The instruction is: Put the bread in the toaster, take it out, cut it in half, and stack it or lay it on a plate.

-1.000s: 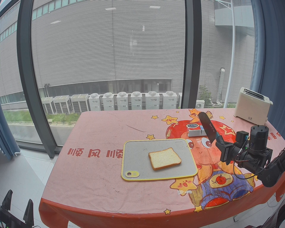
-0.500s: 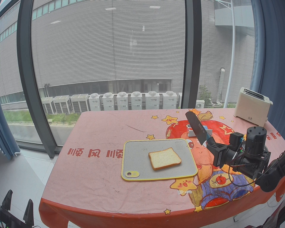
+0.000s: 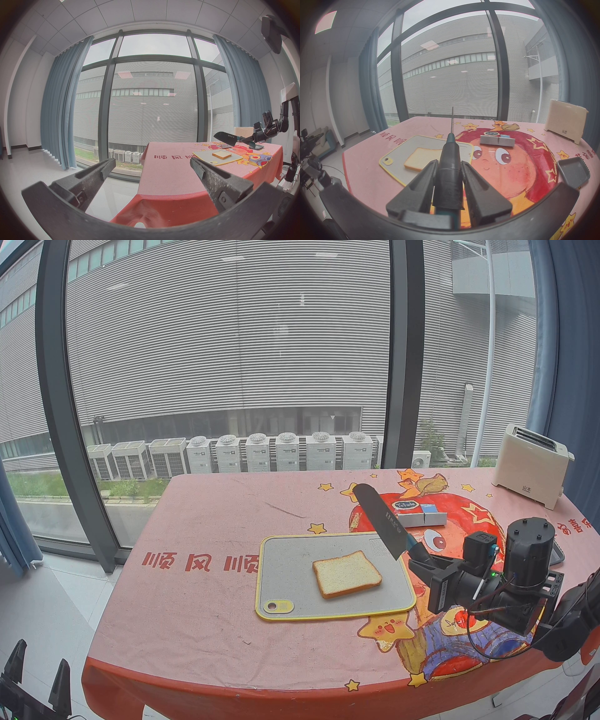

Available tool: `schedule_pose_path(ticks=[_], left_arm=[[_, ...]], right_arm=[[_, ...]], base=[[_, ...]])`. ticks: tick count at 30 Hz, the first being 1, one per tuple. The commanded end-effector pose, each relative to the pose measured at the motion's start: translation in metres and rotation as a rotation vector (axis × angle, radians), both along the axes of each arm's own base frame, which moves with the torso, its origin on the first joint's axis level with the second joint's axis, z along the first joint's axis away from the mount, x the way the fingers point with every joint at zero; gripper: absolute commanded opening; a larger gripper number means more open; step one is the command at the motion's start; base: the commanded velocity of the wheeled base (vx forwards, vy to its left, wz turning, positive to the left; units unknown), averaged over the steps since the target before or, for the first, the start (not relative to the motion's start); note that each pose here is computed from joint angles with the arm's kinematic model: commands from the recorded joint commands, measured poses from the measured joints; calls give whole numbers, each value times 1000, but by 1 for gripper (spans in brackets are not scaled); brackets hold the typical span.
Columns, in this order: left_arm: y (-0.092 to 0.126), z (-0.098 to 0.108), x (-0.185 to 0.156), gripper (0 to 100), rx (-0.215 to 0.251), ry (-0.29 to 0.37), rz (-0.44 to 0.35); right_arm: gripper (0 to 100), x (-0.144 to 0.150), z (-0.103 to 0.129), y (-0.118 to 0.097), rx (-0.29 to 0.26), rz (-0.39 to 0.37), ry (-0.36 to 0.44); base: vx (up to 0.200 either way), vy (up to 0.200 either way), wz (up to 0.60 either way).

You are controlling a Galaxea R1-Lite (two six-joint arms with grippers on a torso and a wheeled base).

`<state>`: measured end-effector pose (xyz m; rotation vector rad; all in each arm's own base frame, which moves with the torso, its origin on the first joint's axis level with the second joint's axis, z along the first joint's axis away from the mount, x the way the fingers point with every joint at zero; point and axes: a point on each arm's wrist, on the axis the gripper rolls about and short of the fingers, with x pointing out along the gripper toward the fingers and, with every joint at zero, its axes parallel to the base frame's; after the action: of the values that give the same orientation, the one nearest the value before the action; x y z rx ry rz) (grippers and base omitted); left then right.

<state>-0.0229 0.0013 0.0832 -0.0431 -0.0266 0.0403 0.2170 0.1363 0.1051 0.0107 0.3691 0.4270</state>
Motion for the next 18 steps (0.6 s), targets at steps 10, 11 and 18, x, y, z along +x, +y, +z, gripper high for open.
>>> schedule_pose_path(ticks=[10, 11, 18], left_arm=[[0, -4, 0, 100, -1, 4, 1], [0, -4, 0, 100, -1, 4, 1], [0, -4, 0, 100, -1, 4, 1]], right_arm=[[0, -18, -3, 21, -8, 105, 11], [0, -19, -3, 22, -9, 111, 12], [0, -21, -1, 26, -10, 130, 7]], base=[[0, 0, 0], [0, 0, 0], [0, 0, 0]])
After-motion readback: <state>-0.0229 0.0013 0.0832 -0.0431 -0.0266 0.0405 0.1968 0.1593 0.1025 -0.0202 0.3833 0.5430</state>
